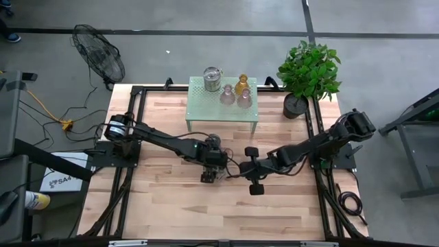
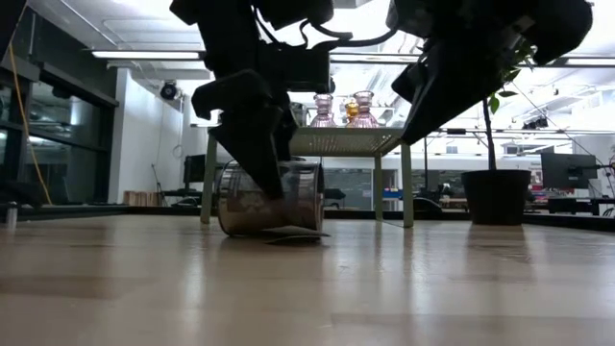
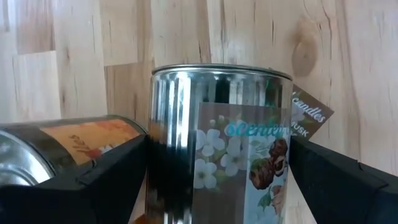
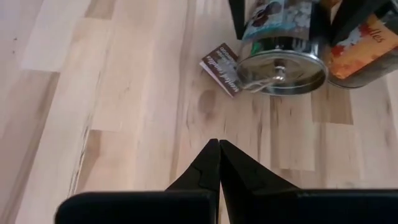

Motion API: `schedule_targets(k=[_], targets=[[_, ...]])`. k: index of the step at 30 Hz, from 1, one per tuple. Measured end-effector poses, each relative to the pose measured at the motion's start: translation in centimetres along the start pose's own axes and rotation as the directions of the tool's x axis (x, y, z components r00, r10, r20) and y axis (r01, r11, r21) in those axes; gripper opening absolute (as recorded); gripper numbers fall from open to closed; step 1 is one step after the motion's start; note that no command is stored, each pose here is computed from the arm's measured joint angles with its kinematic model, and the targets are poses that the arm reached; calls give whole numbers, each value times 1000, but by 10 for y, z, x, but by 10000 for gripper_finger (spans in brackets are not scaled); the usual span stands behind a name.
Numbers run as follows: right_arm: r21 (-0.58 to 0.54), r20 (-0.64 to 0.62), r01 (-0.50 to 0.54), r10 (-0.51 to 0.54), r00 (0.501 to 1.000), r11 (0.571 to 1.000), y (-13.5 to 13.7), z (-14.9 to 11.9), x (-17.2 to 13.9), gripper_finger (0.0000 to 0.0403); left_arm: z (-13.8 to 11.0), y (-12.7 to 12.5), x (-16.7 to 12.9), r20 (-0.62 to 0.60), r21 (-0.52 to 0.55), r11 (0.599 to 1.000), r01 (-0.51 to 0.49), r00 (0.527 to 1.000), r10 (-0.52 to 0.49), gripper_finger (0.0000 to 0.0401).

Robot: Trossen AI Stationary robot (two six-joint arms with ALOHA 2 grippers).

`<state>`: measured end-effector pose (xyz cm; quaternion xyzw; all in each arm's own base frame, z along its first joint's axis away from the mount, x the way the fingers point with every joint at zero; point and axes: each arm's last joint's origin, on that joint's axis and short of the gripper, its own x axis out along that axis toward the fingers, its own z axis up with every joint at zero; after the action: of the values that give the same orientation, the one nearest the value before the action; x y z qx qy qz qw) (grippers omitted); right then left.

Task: Pick & Place candle stick holders
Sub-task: Put the brown scented candle on the shelf

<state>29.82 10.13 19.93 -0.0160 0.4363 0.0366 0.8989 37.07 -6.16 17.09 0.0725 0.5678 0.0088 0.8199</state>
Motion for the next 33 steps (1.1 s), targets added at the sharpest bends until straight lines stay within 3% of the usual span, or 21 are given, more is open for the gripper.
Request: schedule_targets(k=[15, 22, 25, 33], targets=[[12, -35, 21, -21, 999, 1000, 7, -6, -2, 0, -11, -3, 16, -131, 10, 998, 66, 989, -64, 364], [15, -47, 20, -19, 999, 1000, 7, -7, -2, 0, -12, -5, 24, -148, 14, 998, 61, 987, -59, 379], [21, -48, 20, -19, 999, 1000, 7, -7, -2, 0, -19, -5, 28, -203, 51, 998, 24, 979, -13, 395], [20, -52, 22, -21, 998, 1000, 7, -7, -2, 0, -20, -5, 33, -214, 79, 997, -5, 977, 22, 388]])
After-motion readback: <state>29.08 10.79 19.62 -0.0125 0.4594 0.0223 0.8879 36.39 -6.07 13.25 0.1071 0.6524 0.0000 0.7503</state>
